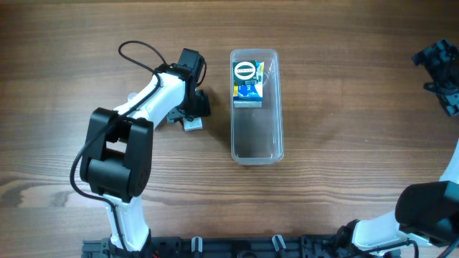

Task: Pack container
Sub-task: 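Lower and grasp the Panadol box with the left gripper, then carry the Panadol box into the container's lower half and release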

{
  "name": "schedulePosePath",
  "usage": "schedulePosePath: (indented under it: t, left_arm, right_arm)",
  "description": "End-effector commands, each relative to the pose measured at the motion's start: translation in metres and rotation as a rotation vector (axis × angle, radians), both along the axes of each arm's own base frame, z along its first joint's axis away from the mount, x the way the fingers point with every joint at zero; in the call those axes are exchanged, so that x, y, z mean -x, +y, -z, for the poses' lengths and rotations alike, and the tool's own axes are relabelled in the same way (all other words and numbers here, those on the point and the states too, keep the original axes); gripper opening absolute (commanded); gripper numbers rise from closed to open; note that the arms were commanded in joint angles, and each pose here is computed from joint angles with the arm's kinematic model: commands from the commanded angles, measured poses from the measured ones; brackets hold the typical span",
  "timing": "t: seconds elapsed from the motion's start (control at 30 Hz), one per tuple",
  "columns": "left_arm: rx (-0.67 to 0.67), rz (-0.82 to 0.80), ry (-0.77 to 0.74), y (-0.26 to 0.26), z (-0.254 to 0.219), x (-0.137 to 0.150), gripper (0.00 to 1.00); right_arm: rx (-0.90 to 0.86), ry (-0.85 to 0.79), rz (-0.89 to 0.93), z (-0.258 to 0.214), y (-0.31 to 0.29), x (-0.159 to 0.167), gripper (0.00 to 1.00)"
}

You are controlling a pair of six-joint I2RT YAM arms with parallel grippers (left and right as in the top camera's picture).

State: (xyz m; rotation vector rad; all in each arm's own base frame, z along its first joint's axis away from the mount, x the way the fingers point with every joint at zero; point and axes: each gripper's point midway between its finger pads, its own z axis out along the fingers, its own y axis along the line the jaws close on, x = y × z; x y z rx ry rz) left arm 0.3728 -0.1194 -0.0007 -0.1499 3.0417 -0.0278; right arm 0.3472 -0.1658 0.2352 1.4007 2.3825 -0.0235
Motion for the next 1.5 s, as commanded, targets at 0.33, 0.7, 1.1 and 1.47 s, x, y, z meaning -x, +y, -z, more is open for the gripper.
schedulePosePath:
  t: [0.33,0.7,1.1,1.47]
  left_arm:
    - [-0.018,0.001,0.033,0.005,0.006,0.007,0.37]
    - [0.093,0.059,-0.094,-0.031,-0.137,-0.006,0.39]
    - [0.265,0.182,-0.151,-0.191,-0.186,0.092,0.45]
    - [0.176,0.176,-0.056,-0.197,-0.134,0.089,0.47]
  right_arm:
    - [0.004,0.016,0.018,0.006,-0.003,-0.001,1.00]
    - [0.004,0.016,0.018,0.006,-0.003,-0.001,1.00]
    - [0.004,0.016,0.018,0.006,-0.003,-0.001,1.00]
    - [0.004,0.016,0.018,0.006,-0.003,-0.001,1.00]
